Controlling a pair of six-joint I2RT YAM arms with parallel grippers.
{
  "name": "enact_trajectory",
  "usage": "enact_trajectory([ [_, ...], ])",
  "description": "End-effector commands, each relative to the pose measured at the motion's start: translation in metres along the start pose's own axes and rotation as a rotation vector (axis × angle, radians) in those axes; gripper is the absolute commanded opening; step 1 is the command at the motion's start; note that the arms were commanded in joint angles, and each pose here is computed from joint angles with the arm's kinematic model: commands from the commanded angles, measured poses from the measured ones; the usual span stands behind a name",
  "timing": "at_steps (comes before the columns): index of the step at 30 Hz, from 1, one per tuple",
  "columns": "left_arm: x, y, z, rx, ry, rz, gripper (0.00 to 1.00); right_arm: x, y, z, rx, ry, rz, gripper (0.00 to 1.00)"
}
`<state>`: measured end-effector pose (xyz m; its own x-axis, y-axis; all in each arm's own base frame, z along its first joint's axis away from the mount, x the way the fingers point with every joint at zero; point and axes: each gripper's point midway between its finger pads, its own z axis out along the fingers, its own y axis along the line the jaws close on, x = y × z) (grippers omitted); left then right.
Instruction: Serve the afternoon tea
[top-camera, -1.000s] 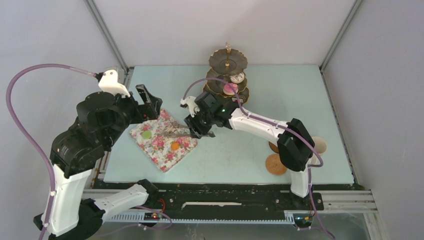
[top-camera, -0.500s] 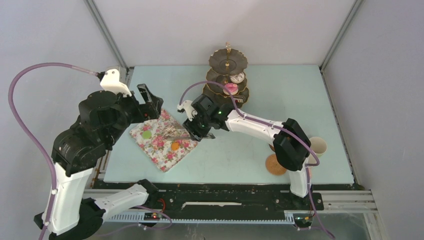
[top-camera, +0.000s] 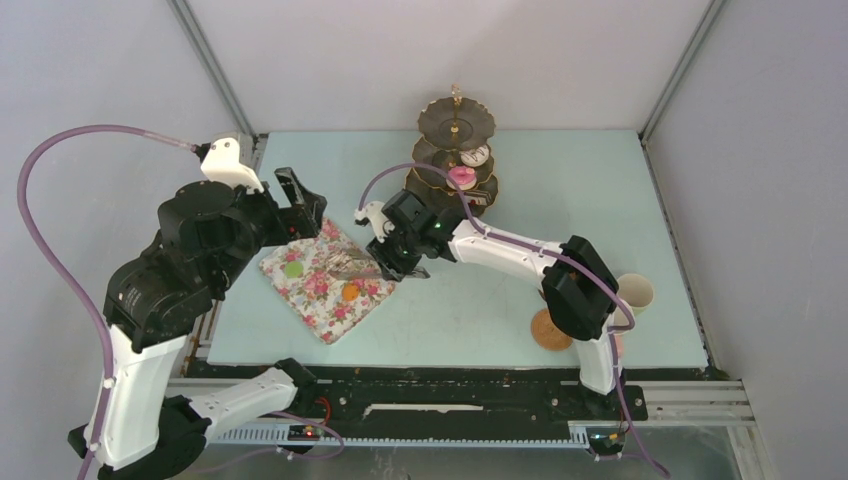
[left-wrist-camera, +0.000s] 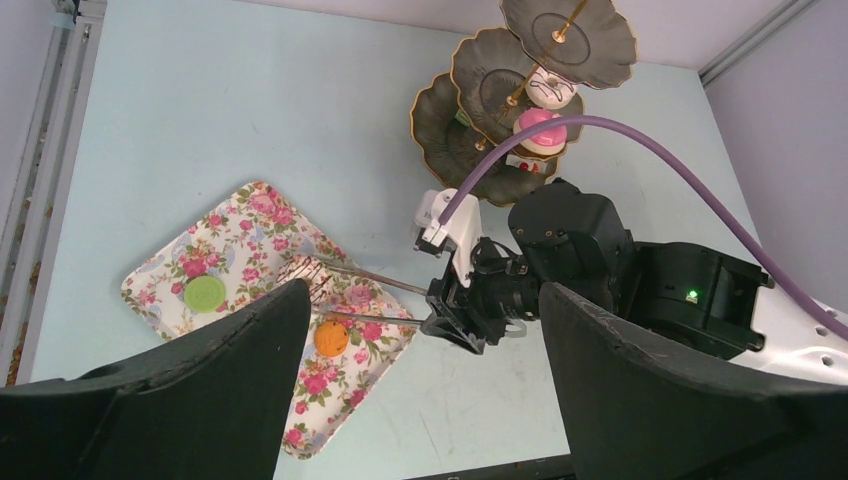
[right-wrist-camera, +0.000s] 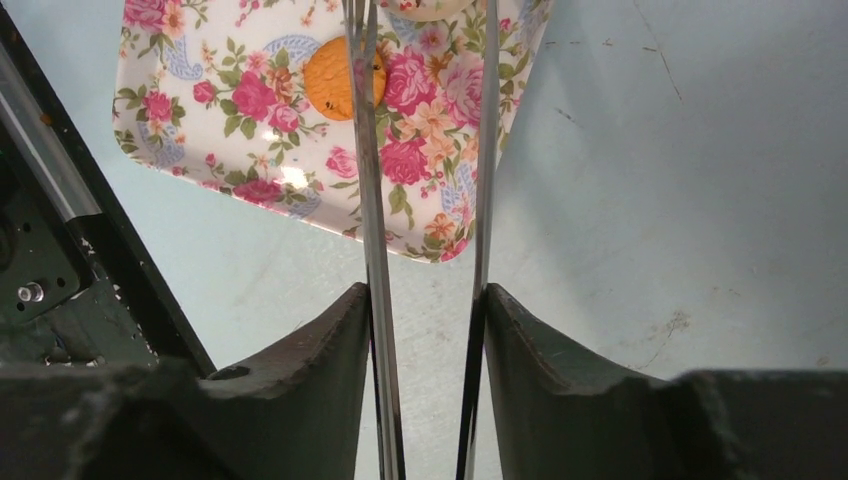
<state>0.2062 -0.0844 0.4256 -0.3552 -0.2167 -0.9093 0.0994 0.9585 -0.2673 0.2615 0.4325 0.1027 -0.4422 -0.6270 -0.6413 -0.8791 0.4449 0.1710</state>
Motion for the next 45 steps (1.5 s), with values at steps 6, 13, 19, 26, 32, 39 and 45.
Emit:
enact_trajectory([
  [6, -0.011, 0.001, -0.005, -0.002, -0.037, 0.001, 0.92, -0.048, 0.006, -0.033, 0.036, -0.157, 0.037, 0.27],
  [13, -0.009, 0.002, -0.004, -0.003, -0.033, 0.001, 0.92, -0.051, 0.01, -0.077, 0.062, -0.242, 0.081, 0.22],
  [19, -0.006, 0.0, -0.002, 0.003, -0.025, 0.0, 0.92, -0.052, -0.006, -0.125, 0.134, -0.315, 0.149, 0.21],
  [26, -0.004, -0.002, -0.001, 0.014, -0.02, -0.001, 0.92, -0.056, -0.054, -0.184, 0.25, -0.433, 0.401, 0.22],
  [32, -0.005, -0.002, -0.002, 0.017, -0.022, -0.006, 0.92, -0.06, -0.089, -0.204, 0.285, -0.515, 0.604, 0.22],
  [39, -0.006, 0.0, -0.006, 0.013, -0.03, -0.007, 0.92, -0.067, -0.115, -0.207, 0.256, -0.568, 0.726, 0.22],
  [45, -0.007, 0.0, -0.006, 0.014, -0.035, -0.003, 0.92, -0.064, -0.125, -0.201, 0.26, -0.555, 0.769, 0.24],
])
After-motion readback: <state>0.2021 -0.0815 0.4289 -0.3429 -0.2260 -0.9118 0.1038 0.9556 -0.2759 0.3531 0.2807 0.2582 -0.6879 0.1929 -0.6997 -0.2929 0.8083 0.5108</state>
